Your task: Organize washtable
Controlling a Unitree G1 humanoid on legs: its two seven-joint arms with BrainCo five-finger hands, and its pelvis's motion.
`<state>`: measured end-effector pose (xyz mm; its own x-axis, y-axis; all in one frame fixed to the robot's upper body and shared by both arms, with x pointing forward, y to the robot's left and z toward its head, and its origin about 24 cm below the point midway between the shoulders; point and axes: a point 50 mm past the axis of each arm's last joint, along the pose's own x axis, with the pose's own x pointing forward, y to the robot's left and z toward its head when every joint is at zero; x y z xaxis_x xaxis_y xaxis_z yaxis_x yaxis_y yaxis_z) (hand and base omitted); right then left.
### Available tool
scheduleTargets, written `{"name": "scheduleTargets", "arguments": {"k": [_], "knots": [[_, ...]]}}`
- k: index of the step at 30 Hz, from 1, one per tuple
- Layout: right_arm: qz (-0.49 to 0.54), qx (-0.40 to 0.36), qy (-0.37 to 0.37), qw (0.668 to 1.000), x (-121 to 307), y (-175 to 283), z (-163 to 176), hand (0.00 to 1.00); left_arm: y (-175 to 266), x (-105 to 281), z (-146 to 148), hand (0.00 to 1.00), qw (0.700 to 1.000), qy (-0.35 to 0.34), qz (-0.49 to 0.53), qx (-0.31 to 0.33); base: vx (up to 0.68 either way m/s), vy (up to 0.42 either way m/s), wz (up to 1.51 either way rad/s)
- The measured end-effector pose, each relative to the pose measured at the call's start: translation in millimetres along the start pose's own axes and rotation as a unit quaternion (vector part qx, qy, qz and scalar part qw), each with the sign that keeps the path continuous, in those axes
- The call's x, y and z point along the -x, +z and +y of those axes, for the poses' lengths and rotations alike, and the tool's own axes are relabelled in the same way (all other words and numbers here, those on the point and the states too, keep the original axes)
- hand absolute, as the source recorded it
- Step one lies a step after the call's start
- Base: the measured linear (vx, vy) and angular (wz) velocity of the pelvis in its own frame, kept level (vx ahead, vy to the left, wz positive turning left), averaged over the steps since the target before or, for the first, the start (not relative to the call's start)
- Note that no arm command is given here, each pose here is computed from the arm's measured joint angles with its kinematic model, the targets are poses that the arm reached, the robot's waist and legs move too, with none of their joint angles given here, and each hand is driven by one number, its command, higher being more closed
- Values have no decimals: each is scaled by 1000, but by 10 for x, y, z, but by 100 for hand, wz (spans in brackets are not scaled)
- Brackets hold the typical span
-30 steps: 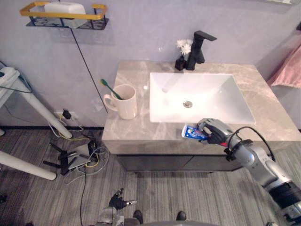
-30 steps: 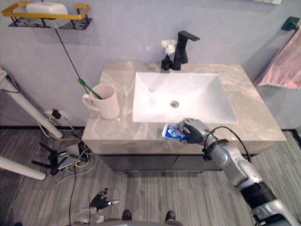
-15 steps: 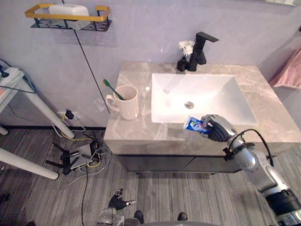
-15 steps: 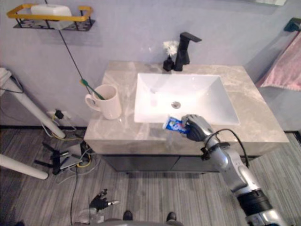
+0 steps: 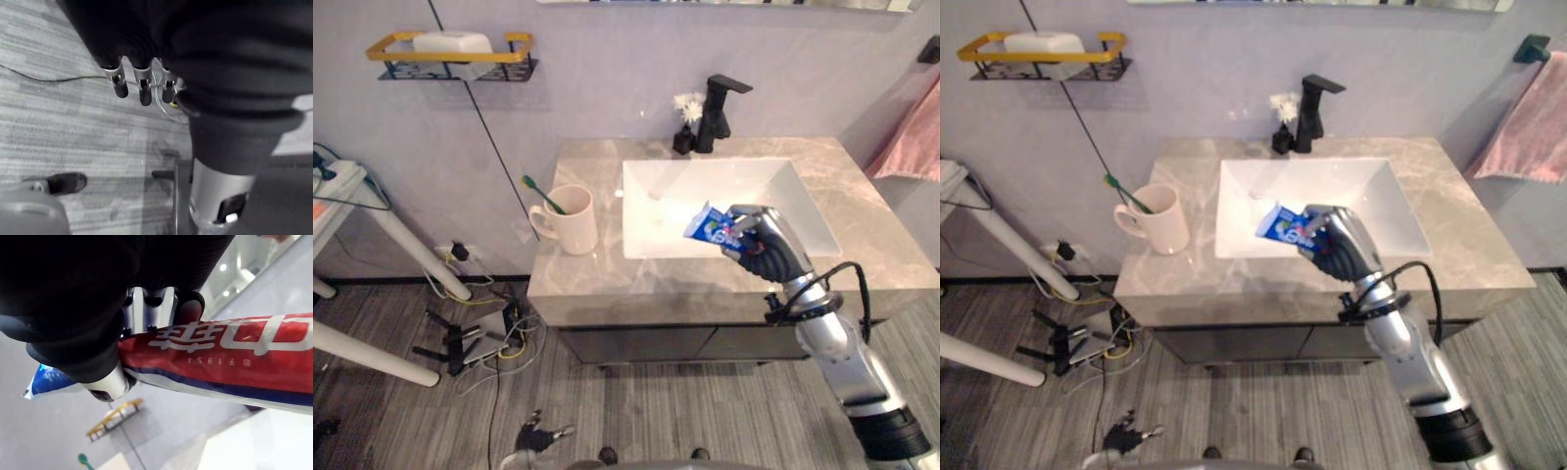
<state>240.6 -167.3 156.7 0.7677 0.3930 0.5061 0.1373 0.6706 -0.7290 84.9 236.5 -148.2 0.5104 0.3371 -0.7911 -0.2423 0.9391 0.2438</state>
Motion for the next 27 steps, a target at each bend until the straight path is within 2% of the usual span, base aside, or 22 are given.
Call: {"name": "scheduleTargets", "arguments": {"k": [2,6,8,9,13,17,18,20,23,25,27], "knots": [[-9,-16,2,1000,-1,35,38,100,63,18,220,0,999,42,-23,8,0,0,0],[-10,-30,7,999,5,49,76,100,616,82,643,0,980,124,-148,44,-1,-1,4],[-7,-49,4,999,13,55,100,100,1058,247,853,0,952,165,-253,49,0,0,10],[-7,-50,3,999,11,60,105,100,1161,299,887,0,943,175,-277,53,-5,-5,16],[-5,-80,-7,997,0,85,144,100,1807,793,924,0,867,189,-450,104,-12,-7,12],[-1,-97,-5,995,-6,98,179,100,2253,1377,720,0,773,133,-600,156,-25,-3,13],[-1,-100,-6,995,-8,103,189,100,2305,1474,680,0,758,119,-620,160,-34,-8,12],[-1,-113,-5,994,-16,126,232,100,2418,1746,530,0,715,62,-672,182,-43,-16,9],[-5,-125,5,992,-24,163,287,100,2479,1931,337,0,685,-18,-700,202,-40,-21,5],[-4,-131,7,991,-27,171,305,100,2496,1961,264,0,678,-53,-702,211,-61,-35,3],[6,-140,4,990,-31,156,308,100,2528,1983,93,0,669,-121,-694,236,-67,-34,2]]}}
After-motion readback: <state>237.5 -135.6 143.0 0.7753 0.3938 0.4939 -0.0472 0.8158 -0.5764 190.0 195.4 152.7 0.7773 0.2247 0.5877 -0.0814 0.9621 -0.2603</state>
